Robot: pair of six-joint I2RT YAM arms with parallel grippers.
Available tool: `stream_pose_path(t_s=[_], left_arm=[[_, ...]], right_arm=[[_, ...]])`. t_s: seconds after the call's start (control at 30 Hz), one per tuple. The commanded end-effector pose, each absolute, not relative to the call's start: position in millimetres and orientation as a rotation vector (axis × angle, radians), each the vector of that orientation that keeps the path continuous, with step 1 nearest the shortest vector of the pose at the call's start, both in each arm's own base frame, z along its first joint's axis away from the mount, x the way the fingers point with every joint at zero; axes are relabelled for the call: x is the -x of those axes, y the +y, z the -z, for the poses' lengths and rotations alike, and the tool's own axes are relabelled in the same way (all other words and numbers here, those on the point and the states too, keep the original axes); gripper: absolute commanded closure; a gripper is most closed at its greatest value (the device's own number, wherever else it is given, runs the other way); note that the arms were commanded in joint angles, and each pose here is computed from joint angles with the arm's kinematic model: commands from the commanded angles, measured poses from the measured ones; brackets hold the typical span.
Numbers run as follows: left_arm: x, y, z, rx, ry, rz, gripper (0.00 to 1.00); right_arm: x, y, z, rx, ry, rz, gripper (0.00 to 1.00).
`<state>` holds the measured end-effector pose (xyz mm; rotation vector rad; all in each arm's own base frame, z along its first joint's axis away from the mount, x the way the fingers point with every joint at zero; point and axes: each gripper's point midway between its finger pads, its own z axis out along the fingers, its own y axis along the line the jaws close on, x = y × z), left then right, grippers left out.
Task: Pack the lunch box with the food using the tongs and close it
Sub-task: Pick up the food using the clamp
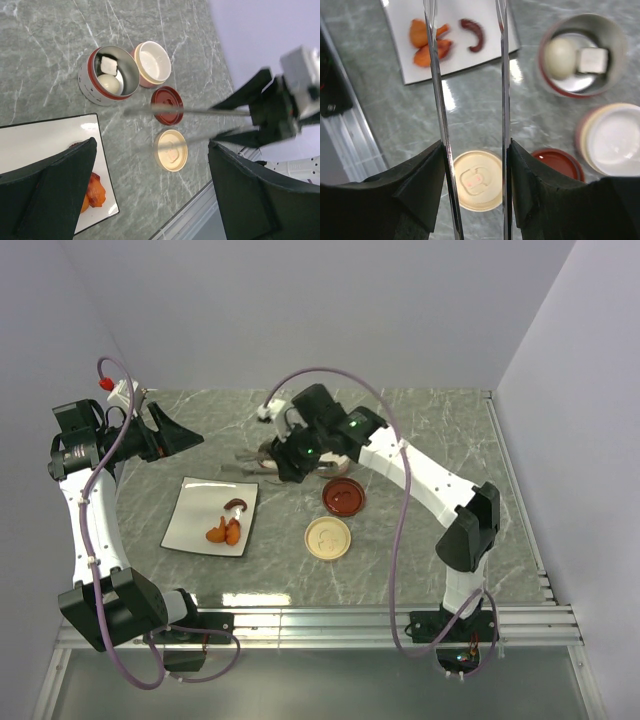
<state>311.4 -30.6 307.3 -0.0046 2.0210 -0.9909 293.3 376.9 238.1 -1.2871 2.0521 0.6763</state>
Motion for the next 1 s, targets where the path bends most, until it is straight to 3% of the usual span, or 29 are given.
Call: stream_pose_path(t_s=[0.0,0.4,0.97], left_arm=[[-302.2,-36.6,-322.4,-0.076,1.974,0.990,0.01],[-304.9,-36.8,-320.9,-0.073,1.981,1.021,0.01],[-305.3,-36.8,-316.0,-0.062,1.984,1.021,0.00]], right_arm=[[-257.6,394.2,-225.5,1.487,1.974,-0.662,0.43],[-224.2,434.9,-170.6,1.782,1.876,-0.522,0.42],[-217.3,417.3,-158.9,1.654,2.004,-0.509,0.42]])
